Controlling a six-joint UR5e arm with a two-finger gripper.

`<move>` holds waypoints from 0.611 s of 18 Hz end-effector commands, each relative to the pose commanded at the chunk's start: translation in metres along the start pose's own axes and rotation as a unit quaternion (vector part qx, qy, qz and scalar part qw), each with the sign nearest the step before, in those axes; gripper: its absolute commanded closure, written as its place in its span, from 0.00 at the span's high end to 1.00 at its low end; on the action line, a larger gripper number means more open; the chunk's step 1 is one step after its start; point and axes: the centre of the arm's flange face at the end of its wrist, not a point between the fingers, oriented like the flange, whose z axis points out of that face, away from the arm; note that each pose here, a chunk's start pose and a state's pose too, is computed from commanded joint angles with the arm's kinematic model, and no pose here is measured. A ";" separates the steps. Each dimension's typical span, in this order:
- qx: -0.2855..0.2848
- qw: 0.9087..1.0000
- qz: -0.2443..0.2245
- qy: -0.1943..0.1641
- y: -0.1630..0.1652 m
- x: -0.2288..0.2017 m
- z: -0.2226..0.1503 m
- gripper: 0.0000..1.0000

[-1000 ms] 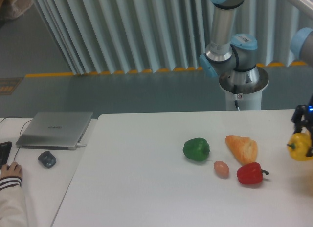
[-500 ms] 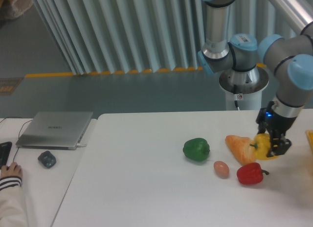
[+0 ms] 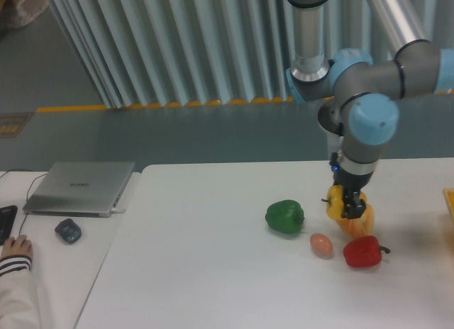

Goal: Place the yellow pepper on the table
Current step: 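Carry the yellow pepper over the orange bread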

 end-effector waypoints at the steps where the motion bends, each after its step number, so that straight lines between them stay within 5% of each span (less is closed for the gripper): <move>1: 0.000 1.000 -0.013 -0.020 -0.003 -0.002 -0.003 0.54; 5: -0.014 0.996 -0.036 -0.076 -0.007 -0.005 -0.004 0.54; 11: -0.063 0.994 -0.033 -0.079 -0.006 -0.002 0.009 0.57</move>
